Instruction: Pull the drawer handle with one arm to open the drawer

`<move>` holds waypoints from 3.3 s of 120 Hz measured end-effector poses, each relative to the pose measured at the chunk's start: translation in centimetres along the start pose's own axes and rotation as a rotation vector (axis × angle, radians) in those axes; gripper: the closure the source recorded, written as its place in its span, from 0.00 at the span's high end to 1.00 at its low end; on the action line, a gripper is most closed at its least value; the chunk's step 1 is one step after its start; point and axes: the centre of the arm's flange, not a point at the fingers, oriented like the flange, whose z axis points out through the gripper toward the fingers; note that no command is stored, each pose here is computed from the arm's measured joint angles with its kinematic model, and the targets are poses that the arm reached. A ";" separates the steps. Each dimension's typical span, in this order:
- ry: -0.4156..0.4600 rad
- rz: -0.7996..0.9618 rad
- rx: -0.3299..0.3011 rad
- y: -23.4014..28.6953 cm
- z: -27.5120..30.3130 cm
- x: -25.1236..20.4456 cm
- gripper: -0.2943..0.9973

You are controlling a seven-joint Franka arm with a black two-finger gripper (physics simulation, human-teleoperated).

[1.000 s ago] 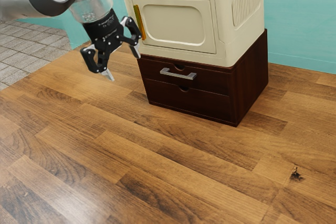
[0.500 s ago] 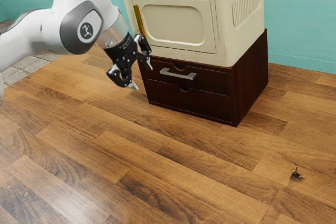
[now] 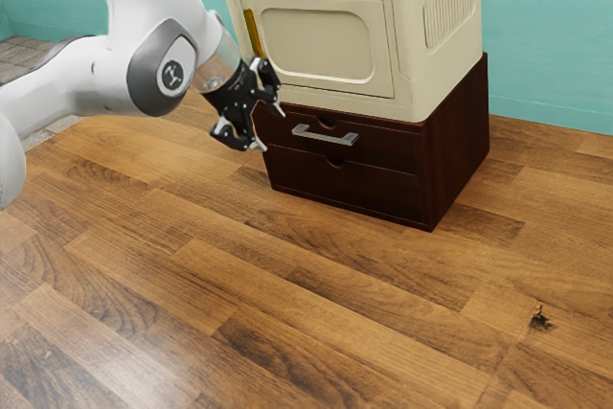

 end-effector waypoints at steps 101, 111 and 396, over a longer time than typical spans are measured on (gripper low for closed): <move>-0.039 -0.017 -0.057 0.6 5.0 -0.5 0.52; -0.044 -0.013 -0.064 0.7 5.2 -0.8 0.52; -0.083 0.024 -0.135 0.1 8.0 -2.5 0.26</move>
